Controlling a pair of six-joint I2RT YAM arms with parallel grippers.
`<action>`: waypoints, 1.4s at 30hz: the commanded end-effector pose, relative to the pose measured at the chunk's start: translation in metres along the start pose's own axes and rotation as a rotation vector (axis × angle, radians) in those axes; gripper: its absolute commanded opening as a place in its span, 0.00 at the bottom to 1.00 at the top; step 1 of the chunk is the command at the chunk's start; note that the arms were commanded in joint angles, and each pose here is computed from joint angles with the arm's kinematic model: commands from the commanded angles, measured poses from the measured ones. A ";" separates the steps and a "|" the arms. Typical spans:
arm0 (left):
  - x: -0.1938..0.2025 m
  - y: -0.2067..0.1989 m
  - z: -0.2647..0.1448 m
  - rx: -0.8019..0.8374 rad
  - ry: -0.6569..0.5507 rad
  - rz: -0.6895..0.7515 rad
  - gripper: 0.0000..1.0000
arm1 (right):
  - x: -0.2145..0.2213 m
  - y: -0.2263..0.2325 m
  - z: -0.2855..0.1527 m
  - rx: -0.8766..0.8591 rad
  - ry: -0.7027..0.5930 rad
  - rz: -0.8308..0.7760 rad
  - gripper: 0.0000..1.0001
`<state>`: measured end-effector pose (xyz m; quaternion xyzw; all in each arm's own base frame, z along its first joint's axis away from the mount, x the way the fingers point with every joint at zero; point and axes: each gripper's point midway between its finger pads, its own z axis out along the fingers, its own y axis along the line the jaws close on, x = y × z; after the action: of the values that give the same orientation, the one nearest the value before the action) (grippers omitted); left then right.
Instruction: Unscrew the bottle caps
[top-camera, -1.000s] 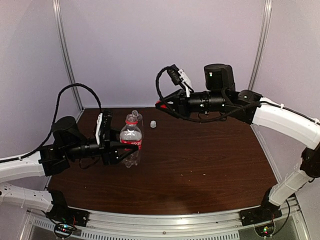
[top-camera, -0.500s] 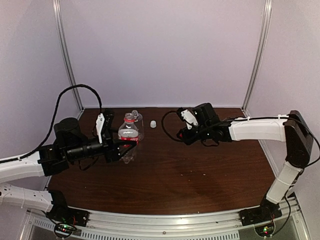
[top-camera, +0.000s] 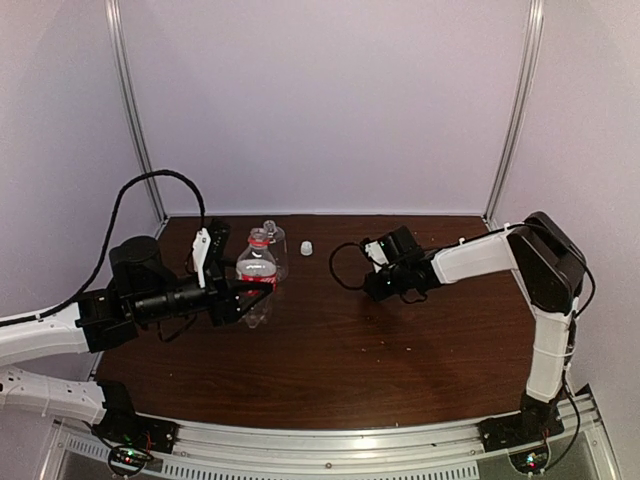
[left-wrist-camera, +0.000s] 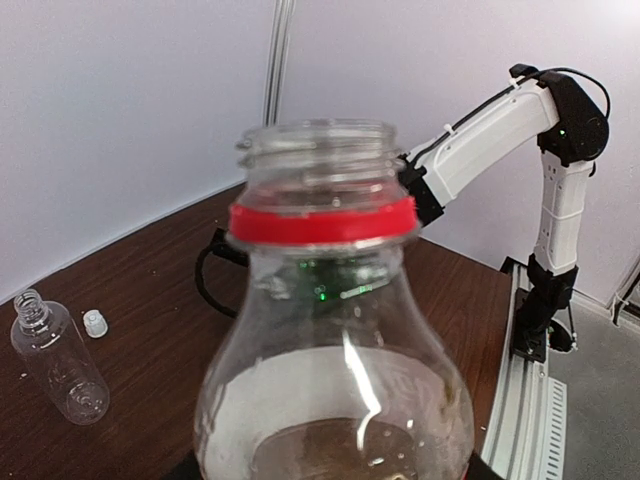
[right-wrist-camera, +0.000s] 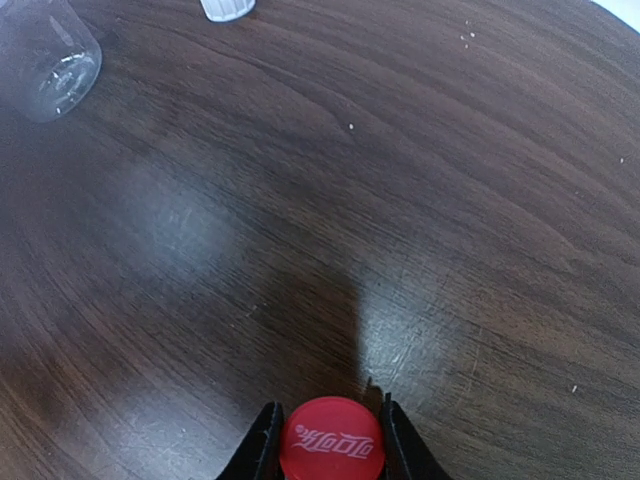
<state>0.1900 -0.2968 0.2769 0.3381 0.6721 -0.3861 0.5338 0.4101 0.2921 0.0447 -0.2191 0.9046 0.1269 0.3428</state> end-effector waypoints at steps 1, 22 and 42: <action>-0.016 0.001 0.000 -0.010 -0.050 0.018 0.30 | -0.006 -0.010 0.007 0.031 -0.022 0.023 0.22; -0.008 0.004 0.005 -0.018 -0.031 0.030 0.32 | -0.062 0.023 -0.099 -0.142 -0.189 0.009 0.81; 0.003 -0.020 0.024 0.146 -0.005 0.038 0.37 | -0.123 0.227 -0.290 -0.821 -0.390 -0.258 0.92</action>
<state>0.1886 -0.3186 0.2530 0.3760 0.6703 -0.3968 0.5019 0.2359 0.3990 0.3553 -0.3992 0.6724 0.4481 0.4332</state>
